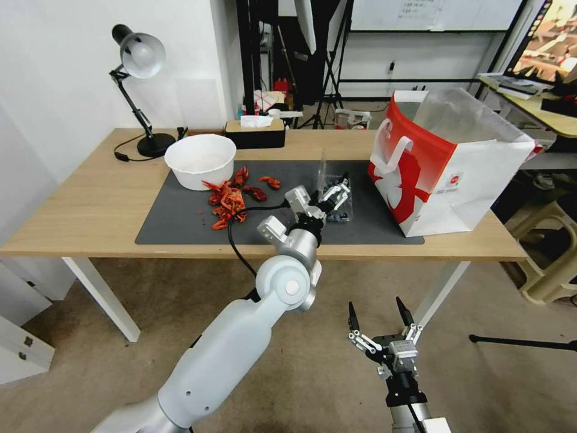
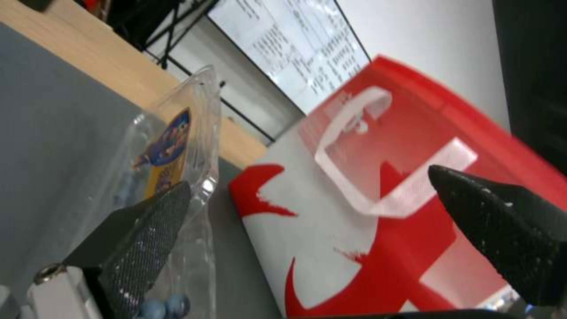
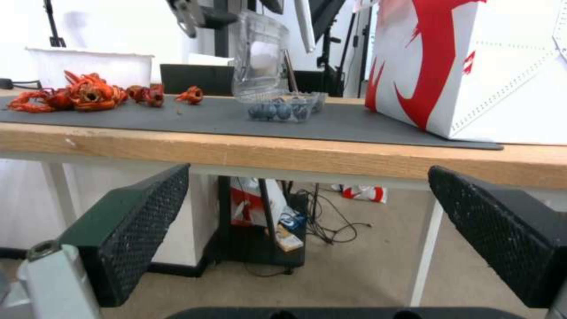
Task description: Close the takeout container lid, then place the container into the takeout bag.
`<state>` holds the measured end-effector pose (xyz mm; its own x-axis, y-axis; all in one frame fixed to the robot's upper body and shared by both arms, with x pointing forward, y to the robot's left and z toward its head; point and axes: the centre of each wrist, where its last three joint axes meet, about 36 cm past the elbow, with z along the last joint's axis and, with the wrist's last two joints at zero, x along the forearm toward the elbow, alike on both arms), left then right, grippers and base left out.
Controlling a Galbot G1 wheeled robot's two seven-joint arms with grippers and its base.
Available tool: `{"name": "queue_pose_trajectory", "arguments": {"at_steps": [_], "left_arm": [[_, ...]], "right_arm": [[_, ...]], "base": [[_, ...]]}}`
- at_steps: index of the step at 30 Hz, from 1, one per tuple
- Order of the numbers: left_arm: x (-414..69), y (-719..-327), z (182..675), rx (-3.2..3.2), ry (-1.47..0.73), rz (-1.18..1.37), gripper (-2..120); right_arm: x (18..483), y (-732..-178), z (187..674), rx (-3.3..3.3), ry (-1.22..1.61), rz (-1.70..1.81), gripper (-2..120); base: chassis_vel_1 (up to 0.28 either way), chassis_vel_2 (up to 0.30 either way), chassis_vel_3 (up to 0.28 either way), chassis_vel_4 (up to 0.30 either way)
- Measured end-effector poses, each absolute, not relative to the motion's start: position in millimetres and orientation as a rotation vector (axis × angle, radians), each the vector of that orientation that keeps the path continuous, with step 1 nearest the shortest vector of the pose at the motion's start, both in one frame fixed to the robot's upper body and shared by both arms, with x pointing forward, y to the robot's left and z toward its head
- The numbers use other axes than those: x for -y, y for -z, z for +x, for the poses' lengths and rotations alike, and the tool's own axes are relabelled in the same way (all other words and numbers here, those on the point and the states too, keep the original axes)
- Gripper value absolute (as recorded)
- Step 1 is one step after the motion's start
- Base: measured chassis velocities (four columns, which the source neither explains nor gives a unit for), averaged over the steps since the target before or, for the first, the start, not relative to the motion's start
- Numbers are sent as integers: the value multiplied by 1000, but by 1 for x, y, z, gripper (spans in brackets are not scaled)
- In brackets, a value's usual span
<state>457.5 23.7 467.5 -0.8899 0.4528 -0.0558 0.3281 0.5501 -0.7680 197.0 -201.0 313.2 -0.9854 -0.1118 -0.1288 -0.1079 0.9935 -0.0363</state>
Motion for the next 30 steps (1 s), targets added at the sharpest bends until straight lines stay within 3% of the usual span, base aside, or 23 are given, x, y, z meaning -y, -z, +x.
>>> {"name": "queue_pose_trajectory", "arguments": {"at_steps": [15, 21, 28, 30], "left_arm": [[-14, -476, 484, 2497, -1171, -748, 100], [-4, -505, 506, 2323, -1203, -670, 100], [2, -513, 525, 2278, -1175, -588, 100], [6, -514, 534, 2253, -1163, -538, 94]], "right_arm": [[203, -310, 194, -3000, 54, -164, 100], [203, -308, 190, -3001, 59, -165, 100], [202, -308, 189, -3002, 56, -166, 100], [202, -308, 188, -3001, 53, -166, 100]], "base": [[0, 0, 0, 0], [0, 0, 0, 0], [0, 0, 0, 0], [0, 0, 0, 0]]}}
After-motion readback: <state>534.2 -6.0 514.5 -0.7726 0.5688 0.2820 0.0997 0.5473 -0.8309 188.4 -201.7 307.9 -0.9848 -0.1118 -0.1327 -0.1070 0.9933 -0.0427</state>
